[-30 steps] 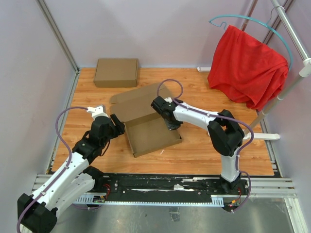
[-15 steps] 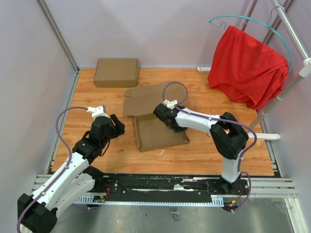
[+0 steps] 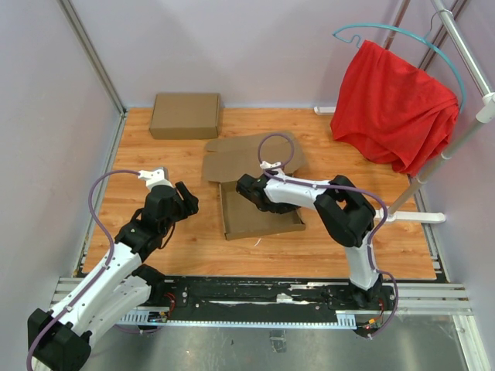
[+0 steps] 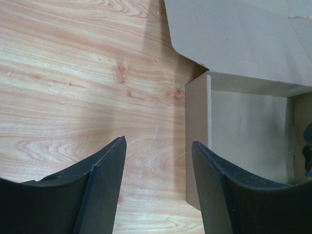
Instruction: Fold the paper box
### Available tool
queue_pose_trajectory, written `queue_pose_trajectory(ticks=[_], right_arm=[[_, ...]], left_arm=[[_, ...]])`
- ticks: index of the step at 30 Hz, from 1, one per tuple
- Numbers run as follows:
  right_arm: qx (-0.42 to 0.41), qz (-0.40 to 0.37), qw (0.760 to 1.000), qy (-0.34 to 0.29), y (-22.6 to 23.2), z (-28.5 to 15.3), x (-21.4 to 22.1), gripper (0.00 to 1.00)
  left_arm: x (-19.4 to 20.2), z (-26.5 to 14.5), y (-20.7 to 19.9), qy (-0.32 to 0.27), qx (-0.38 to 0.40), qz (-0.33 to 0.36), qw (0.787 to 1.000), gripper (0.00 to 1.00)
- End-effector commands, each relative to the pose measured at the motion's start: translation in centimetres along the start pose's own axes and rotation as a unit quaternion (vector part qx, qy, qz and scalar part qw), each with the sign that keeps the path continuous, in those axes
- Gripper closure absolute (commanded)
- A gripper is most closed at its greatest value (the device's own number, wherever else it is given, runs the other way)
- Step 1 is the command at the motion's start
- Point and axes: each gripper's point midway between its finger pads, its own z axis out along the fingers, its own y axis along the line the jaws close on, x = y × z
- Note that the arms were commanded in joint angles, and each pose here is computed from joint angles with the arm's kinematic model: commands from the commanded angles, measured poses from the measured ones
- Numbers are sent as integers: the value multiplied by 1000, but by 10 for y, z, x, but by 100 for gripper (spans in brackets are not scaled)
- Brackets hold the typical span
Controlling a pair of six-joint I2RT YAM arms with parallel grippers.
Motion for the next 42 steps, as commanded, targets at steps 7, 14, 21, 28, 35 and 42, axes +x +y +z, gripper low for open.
queue_pose_trajectory(ticks=[7,14,21,28,35,42], right_arm=[[-105,34,994,2,3,-8,-2,73],[-172,75,982,-23,-18,-32,-29,30],[-375,162,912,-43,-30,-45,-60,28],[-451,218,864,-48,-57,-23,-104,21],[-472,252,845,-15,-59,21,-141,16],[-463,243,852,10,-47,47,-160,18]], left_arm=[[-5,0,1,-12,0,2,1000,38],[-6,-1,3,-15,-4,-1,1000,38],[-9,-1,2,-21,-4,-4,1000,36],[-19,28,-32,7,42,-30,999,30],[-42,86,-21,31,9,-78,996,30],[-39,133,-13,61,-12,-85,994,32]])
